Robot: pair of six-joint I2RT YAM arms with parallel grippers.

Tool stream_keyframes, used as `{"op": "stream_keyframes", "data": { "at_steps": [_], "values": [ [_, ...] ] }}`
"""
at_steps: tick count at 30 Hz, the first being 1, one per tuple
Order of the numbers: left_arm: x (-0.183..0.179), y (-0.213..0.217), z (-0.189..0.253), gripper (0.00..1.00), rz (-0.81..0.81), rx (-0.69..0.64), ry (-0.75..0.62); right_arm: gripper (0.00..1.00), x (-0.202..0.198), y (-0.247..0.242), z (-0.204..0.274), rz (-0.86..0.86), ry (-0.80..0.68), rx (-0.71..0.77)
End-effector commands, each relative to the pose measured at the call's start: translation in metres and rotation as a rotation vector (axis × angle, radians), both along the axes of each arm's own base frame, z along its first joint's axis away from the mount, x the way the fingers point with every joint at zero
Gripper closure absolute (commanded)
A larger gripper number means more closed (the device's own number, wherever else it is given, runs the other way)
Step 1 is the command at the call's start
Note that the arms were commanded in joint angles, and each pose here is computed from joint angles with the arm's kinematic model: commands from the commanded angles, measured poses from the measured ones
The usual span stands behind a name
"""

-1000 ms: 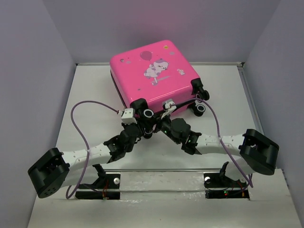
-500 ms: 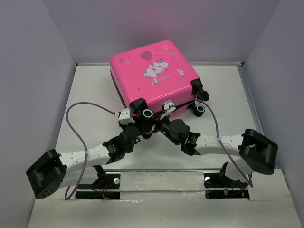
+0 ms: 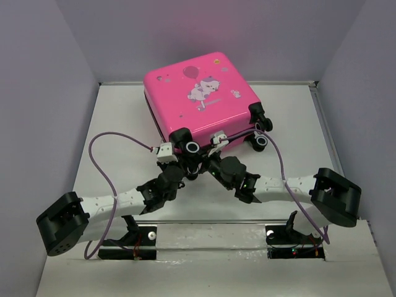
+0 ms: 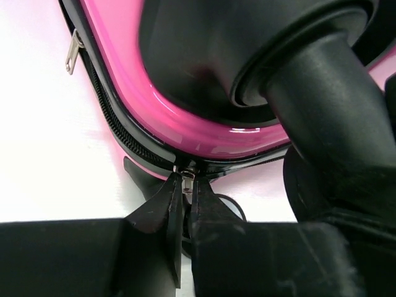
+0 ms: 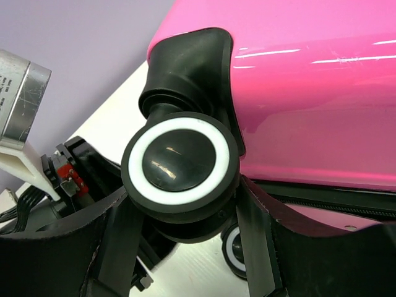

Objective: Pack the luggage

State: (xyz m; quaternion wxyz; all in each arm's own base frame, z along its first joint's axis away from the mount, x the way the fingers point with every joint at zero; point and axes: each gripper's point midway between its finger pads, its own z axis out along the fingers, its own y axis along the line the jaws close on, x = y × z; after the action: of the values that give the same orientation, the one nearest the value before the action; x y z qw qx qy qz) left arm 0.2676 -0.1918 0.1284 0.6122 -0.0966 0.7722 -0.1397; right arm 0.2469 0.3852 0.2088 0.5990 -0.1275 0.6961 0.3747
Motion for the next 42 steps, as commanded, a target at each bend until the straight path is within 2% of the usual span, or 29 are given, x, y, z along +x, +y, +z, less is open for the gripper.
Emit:
{"op": "stream_keyframes", "data": {
  "at_steps": [1,5,11,17,21,23,26,27,29,30,33,35,42],
  "values": [
    [0.018,0.022,0.07,0.94,0.175,-0.158,-0.168,0.93,-0.037,0.011,0.067,0.111,-0.104,0.184],
    [0.013,0.051,0.052,0.94,0.209,-0.116,-0.147,0.93,-0.039,-0.006,0.076,0.087,-0.127,0.198],
    [0.02,0.098,0.05,0.94,0.269,-0.176,-0.149,0.93,-0.042,-0.027,0.084,0.058,-0.142,0.208],
    [0.026,0.092,0.06,0.94,0.193,-0.201,-0.153,0.93,-0.044,-0.027,0.08,0.068,-0.13,0.199],
    [0.006,0.034,0.064,0.94,-0.173,-0.179,-0.168,0.93,-0.039,-0.022,0.08,0.053,-0.125,0.17],
    [-0.01,0.023,0.043,0.94,-0.265,-0.162,-0.116,0.93,-0.037,-0.023,0.081,0.038,-0.13,0.164],
    [-0.03,0.024,0.033,0.93,-0.286,-0.212,-0.088,0.93,-0.034,-0.024,0.084,0.019,-0.134,0.161],
    [-0.037,0.024,0.021,0.85,-0.306,-0.212,-0.071,0.93,-0.033,-0.024,0.084,0.017,-0.134,0.161],
    [-0.048,0.022,0.02,0.79,-0.343,-0.231,-0.072,0.93,-0.033,-0.023,0.083,0.019,-0.132,0.156],
    [-0.054,0.016,0.019,0.65,-0.386,-0.243,-0.067,0.93,-0.032,-0.021,0.085,0.019,-0.133,0.154],
    [-0.06,0.005,0.02,0.42,-0.421,-0.231,-0.049,0.93,-0.031,-0.018,0.084,0.019,-0.127,0.148],
    [-0.064,-0.005,0.013,0.37,-0.441,-0.2,-0.019,0.93,-0.031,-0.016,0.083,0.021,-0.124,0.144],
    [-0.052,-0.013,0.016,0.38,-0.356,-0.107,0.002,0.93,-0.03,-0.012,0.079,0.026,-0.118,0.133]
  ]
}}
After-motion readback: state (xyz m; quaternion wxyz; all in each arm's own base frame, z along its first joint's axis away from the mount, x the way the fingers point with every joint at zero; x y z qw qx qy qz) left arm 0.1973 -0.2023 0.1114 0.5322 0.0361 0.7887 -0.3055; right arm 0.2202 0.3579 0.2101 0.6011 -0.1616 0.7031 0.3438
